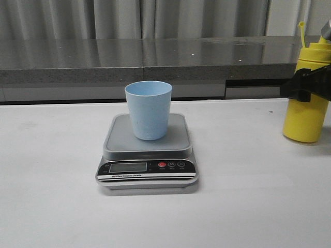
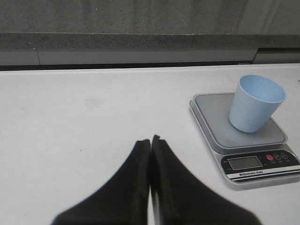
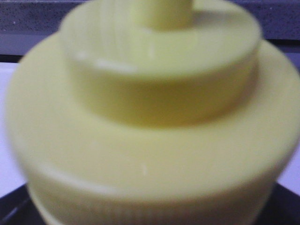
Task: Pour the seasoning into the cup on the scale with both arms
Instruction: 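Turn the bottle upright and lower it back onto the table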
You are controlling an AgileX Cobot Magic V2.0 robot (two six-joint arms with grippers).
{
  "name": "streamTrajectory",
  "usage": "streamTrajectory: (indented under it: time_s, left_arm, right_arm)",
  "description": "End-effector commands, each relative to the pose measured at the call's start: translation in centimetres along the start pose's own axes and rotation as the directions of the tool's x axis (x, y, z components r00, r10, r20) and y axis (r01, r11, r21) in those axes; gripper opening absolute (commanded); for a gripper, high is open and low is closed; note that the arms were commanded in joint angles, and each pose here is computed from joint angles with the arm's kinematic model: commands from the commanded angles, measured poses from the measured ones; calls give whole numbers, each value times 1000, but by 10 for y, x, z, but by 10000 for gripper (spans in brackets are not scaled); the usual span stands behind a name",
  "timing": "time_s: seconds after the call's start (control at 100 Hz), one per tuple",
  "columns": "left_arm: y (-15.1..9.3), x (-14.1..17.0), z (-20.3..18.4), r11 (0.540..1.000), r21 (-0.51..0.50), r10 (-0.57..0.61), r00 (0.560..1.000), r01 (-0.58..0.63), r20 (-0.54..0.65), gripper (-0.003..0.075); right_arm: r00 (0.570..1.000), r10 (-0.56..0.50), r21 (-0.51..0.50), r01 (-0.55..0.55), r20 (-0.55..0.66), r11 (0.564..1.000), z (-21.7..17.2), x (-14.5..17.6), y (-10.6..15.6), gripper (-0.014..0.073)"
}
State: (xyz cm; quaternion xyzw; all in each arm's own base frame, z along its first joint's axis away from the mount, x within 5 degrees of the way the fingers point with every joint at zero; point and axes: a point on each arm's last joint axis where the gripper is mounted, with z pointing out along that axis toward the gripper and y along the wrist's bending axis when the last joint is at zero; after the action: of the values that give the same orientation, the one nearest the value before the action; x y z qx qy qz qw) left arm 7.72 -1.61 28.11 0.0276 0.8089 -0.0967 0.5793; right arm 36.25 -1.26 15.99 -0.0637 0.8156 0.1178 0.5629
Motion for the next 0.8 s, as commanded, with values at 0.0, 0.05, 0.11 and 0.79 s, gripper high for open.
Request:
streamTrajectory:
  time_s: [0.0,0.05,0.11,0.79]
  left_arm:
    - [-1,-16,-3,1000,7,-23,995,22,99,-20]
    - [-1,-16,-3,1000,7,-23,995,22,99,-20]
    - [-1,-16,-3,1000,7,-23,995,22,99,-20]
    - [-1,-16,-3,1000,7,-23,995,22,99,-20]
  right_arm:
    - [993,-1,-22,3,117,1000,-8,-23,3,633]
    - [994,1,-22,1,112,1000,-9,-22,4,633]
    - [994,2,-23,0,111,1000,-13,-21,6,633]
    - [994,4,1,-4,113,1000,-83,-16,33,633]
